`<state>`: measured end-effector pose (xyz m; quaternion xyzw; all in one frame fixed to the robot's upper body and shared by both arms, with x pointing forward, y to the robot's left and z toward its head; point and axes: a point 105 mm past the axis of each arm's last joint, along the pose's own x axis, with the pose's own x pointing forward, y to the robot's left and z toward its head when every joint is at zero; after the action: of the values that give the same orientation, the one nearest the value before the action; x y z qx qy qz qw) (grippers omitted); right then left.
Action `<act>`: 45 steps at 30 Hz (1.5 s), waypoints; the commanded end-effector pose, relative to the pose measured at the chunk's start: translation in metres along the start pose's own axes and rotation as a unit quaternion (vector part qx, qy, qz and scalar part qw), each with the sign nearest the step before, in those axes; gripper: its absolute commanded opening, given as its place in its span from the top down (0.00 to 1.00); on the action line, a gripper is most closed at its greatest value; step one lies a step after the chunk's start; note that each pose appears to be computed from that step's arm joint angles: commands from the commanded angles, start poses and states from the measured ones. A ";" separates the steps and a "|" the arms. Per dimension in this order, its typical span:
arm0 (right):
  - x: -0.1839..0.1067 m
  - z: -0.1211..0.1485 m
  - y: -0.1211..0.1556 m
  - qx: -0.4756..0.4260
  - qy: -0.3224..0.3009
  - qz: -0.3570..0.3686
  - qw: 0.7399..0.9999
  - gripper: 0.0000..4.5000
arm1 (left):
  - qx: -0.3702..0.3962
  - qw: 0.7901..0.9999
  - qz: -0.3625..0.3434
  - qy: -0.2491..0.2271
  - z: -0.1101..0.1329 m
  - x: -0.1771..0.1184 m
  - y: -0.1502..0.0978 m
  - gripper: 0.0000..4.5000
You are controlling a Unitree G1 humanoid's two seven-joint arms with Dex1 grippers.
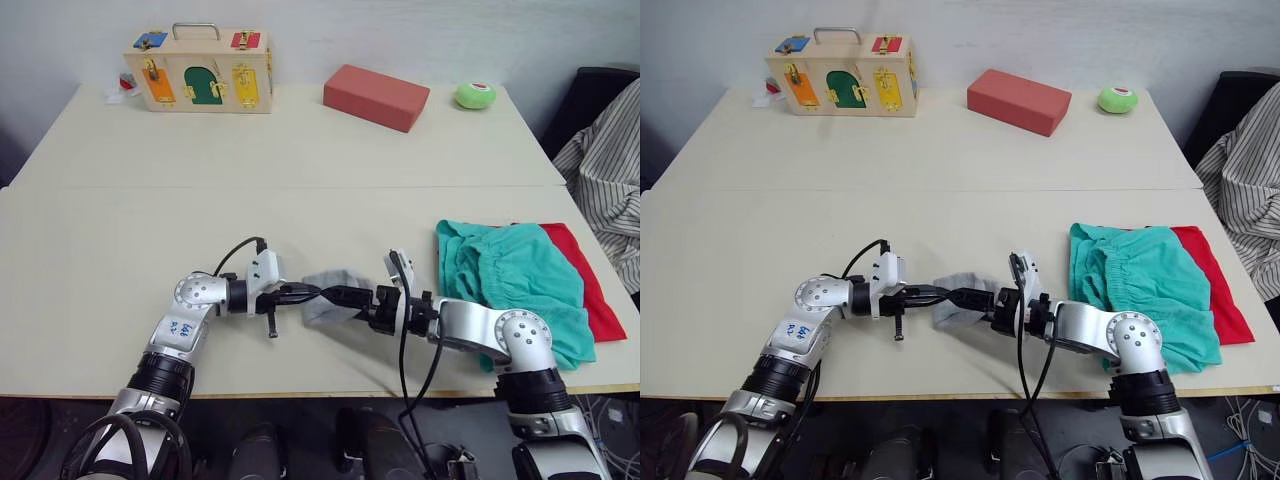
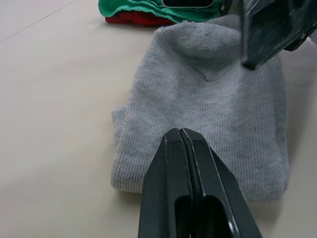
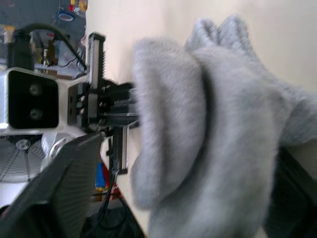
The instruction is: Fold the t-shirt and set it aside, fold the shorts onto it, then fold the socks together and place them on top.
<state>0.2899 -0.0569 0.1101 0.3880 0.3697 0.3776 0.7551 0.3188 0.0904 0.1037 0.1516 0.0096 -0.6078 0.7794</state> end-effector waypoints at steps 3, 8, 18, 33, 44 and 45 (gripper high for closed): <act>0.001 0.001 -0.003 -0.013 -0.010 -0.005 1.000 0.53 | 0.002 1.000 0.003 0.002 -0.002 0.000 -0.001 1.00; -0.009 0.003 0.002 -0.036 -0.024 0.013 0.999 0.91 | -0.007 1.000 0.004 -0.017 0.002 -0.003 -0.003 1.00; -0.131 0.006 0.050 -0.199 -0.040 0.069 0.977 0.98 | -0.074 0.990 -0.030 -0.119 0.071 -0.038 -0.022 0.73; -0.279 0.100 -0.046 -0.286 -0.057 -0.214 0.932 0.98 | -0.034 0.981 -0.100 -0.162 0.104 -0.040 -0.050 0.00; -0.267 0.120 -0.099 -0.219 -0.029 -0.256 0.941 0.98 | -0.048 0.979 -0.114 -0.162 0.112 -0.046 -0.051 0.00; -0.271 0.122 -0.101 -0.229 -0.031 -0.268 0.935 0.90 | -0.048 0.980 -0.113 -0.157 0.110 -0.046 -0.050 0.00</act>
<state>0.3058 -0.3585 0.1433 0.1132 0.3362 0.2389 0.9039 0.2436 0.0945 0.1987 0.0007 -0.0543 -0.7035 0.7086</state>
